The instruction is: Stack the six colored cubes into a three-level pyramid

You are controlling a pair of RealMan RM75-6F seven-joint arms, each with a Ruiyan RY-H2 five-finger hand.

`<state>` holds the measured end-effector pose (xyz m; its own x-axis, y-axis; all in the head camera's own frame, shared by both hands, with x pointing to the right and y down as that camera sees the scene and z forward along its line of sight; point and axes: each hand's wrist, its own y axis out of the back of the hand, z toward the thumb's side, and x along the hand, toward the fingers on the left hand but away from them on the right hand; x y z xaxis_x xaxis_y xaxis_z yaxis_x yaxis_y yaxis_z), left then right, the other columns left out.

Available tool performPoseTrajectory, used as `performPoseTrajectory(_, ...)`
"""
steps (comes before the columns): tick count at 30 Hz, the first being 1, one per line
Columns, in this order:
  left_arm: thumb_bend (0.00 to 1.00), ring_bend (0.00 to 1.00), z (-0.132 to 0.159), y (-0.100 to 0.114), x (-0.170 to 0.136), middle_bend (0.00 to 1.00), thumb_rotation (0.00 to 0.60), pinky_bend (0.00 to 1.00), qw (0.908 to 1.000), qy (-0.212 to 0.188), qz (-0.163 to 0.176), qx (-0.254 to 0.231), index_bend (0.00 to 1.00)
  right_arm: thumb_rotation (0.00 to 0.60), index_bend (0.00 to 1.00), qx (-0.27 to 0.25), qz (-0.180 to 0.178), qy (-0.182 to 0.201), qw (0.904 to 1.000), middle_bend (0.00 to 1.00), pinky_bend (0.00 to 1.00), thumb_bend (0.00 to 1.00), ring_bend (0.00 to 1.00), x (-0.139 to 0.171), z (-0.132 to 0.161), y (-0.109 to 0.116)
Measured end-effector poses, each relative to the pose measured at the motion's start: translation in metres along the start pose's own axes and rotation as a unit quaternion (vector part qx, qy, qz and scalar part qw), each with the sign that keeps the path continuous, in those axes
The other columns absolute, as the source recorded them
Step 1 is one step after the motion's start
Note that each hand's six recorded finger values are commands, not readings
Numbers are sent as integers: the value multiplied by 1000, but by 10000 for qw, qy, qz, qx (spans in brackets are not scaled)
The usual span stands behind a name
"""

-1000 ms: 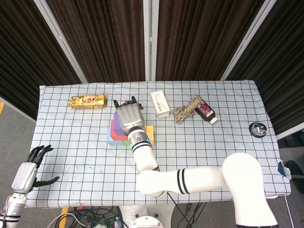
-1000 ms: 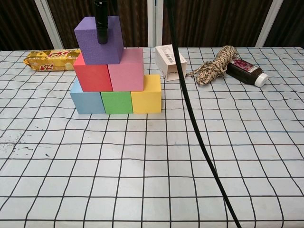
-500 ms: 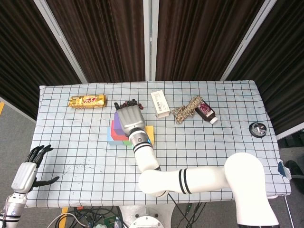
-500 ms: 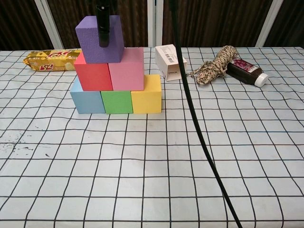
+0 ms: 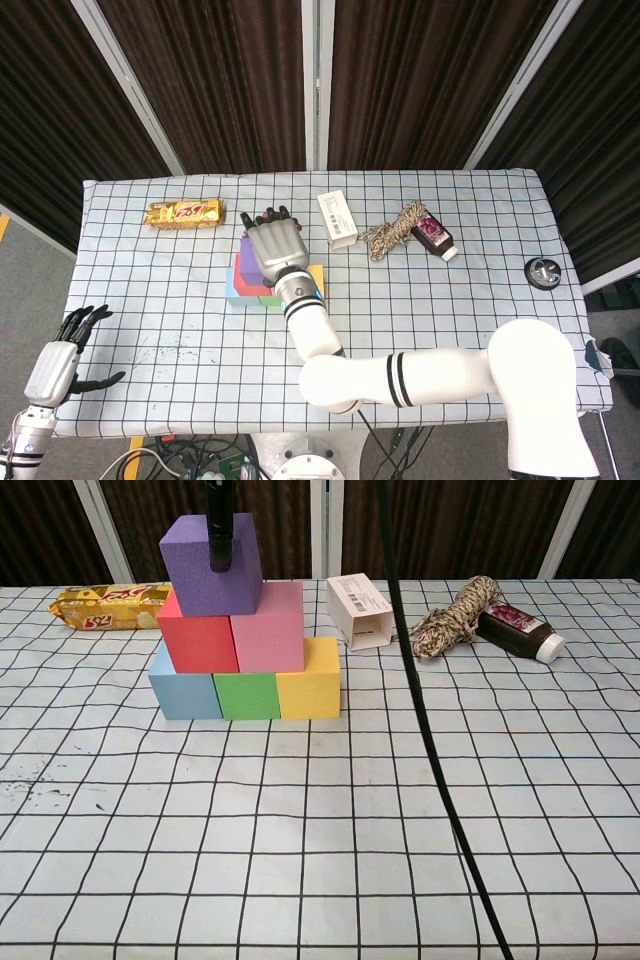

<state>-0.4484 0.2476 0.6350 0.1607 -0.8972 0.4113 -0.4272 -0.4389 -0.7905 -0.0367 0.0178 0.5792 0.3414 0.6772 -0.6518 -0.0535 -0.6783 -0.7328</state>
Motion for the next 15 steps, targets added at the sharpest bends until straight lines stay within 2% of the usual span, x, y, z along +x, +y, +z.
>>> performPoseTrajectory(7, 0, 47, 4, -2, 3, 148, 600, 20, 10000, -42, -33, 34, 49, 600, 0, -316, -276, 218, 9989, 133, 0, 70, 14, 23, -17, 27)
performPoseTrajectory(11, 0, 46, 7, -4, 5, 148, 600, 20, 9999, -81, -46, 54, 49, 600, 0, -502, -501, 49, 9975, 131, 0, 70, 14, 32, -53, 40)
performPoseTrajectory(15, 0, 47, 9, -4, 7, 148, 600, 20, 9999, -81, 12, 82, 49, 600, 0, -690, -475, -179, 9963, 120, 0, 71, 2, 31, -86, 31)
